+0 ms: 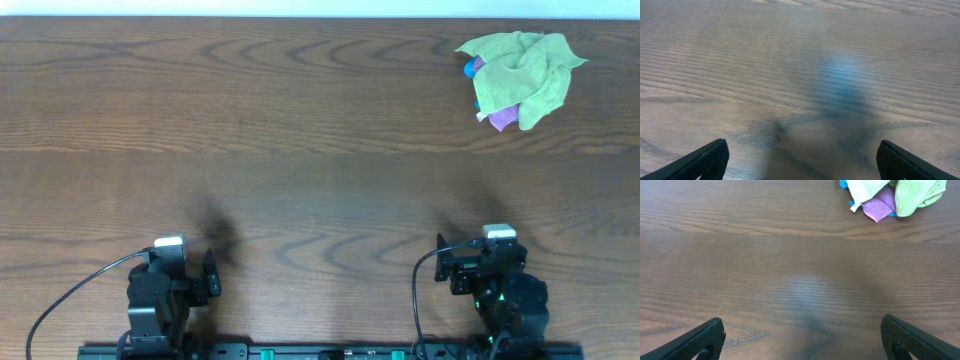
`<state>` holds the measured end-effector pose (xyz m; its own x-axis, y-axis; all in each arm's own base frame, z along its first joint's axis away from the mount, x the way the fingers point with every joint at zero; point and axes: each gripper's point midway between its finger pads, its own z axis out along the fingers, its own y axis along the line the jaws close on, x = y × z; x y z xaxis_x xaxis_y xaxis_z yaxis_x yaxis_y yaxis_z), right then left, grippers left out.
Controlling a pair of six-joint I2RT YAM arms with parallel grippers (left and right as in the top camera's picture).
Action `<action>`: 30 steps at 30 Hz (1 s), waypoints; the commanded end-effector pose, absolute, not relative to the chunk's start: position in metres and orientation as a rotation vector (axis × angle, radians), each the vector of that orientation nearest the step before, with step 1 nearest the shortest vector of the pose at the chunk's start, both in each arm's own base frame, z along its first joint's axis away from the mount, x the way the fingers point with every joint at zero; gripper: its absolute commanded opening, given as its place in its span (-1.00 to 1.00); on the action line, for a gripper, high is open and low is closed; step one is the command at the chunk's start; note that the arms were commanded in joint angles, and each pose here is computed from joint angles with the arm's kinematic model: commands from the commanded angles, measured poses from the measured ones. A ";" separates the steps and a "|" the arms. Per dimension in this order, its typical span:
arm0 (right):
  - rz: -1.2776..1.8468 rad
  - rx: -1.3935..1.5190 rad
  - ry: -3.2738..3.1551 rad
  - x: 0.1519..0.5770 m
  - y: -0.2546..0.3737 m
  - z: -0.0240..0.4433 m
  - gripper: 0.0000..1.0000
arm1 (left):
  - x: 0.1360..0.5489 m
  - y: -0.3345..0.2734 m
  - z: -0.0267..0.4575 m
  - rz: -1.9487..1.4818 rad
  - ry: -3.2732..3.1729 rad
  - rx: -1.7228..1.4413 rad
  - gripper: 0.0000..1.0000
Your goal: Fold the cloth
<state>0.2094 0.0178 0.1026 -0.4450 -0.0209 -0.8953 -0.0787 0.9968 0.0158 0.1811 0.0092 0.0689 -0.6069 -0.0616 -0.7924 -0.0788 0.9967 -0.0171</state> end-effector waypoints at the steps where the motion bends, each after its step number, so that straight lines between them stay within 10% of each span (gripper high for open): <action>1: 0.078 -0.045 2.018 0.210 0.018 0.108 0.99 | 0.179 0.012 0.059 0.053 2.248 -0.090 0.91; 18: -0.050 0.332 2.325 0.288 -0.049 0.250 0.99 | 0.179 0.012 0.059 0.053 2.248 -0.090 0.91; 30: -0.091 0.470 2.451 0.397 -0.100 0.230 0.99 | 0.179 0.012 0.059 0.053 2.248 -0.090 0.91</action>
<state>0.3831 -0.0823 0.2379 -0.7436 0.2596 -0.6162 0.2946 0.9545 0.0466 0.1816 0.0105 0.0691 -0.6038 -0.0612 -0.7948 -0.0846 0.9963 -0.0124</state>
